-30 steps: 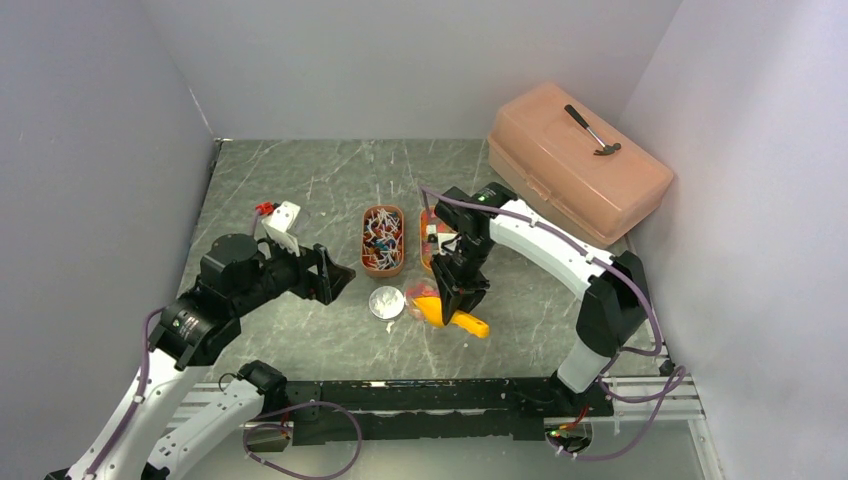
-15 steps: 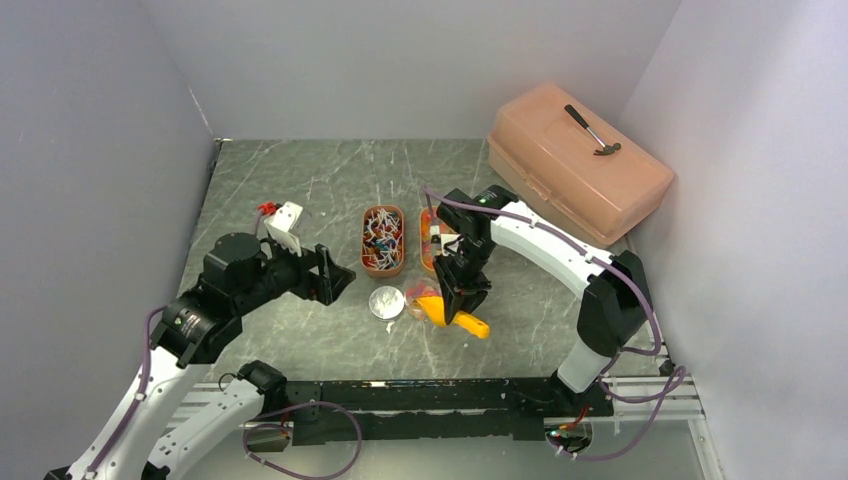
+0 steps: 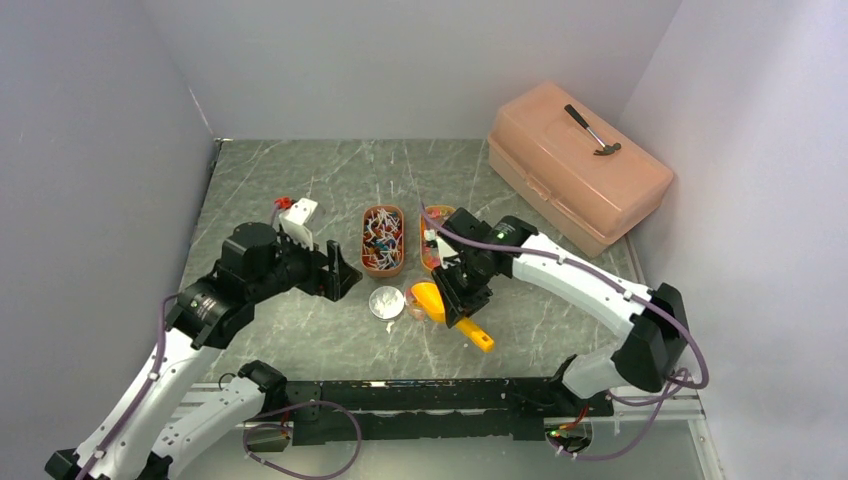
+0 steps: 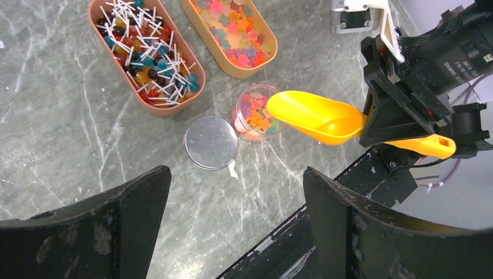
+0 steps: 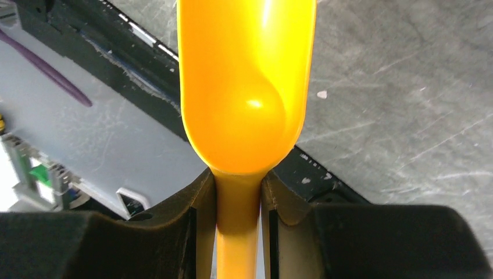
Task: Pack the candies
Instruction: Place the fake candies in the packing bottle, then adjust the spatula.
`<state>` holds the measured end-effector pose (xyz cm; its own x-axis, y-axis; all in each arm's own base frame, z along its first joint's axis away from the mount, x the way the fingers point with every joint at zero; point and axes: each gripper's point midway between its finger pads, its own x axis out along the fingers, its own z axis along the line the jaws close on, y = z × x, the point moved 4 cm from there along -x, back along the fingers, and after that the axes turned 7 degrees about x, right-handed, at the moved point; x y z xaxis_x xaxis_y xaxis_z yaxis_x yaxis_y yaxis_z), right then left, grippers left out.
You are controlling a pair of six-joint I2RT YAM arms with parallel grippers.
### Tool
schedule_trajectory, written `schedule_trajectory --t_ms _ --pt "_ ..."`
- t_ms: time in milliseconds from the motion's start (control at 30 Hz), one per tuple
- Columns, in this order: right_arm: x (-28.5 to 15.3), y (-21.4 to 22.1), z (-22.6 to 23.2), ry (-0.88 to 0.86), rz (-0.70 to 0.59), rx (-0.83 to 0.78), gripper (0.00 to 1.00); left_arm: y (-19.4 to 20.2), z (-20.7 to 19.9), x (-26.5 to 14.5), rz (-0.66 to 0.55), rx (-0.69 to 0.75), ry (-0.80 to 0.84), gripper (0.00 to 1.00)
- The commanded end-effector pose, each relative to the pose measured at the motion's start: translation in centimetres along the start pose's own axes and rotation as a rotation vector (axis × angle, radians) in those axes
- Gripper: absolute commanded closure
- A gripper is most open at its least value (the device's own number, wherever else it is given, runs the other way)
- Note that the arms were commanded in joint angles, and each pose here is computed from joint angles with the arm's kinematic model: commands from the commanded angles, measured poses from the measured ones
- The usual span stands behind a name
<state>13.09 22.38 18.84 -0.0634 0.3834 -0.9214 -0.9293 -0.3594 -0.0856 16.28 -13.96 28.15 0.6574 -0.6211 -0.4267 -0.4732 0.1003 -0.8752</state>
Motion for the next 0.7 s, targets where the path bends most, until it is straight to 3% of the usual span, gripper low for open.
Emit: schedule_trajectory --t_ms 0,333,667 --pt "0.2 -1.7 0.6 -0.024 -0.205 -0.138 1.00 -0.5 -0.5 0.4 -0.004 0.012 0.048 0.10" --pt "-0.2 -0.9 3.8 -0.080 -0.431 -0.447 1.00 0.4 -1.1 2.3 0.081 -0.006 0.125 0.10" --pt "-2.7 -0.3 6.1 -0.158 -0.612 -0.634 1.00 1.0 -1.3 3.3 0.131 -0.020 0.154 0.10"
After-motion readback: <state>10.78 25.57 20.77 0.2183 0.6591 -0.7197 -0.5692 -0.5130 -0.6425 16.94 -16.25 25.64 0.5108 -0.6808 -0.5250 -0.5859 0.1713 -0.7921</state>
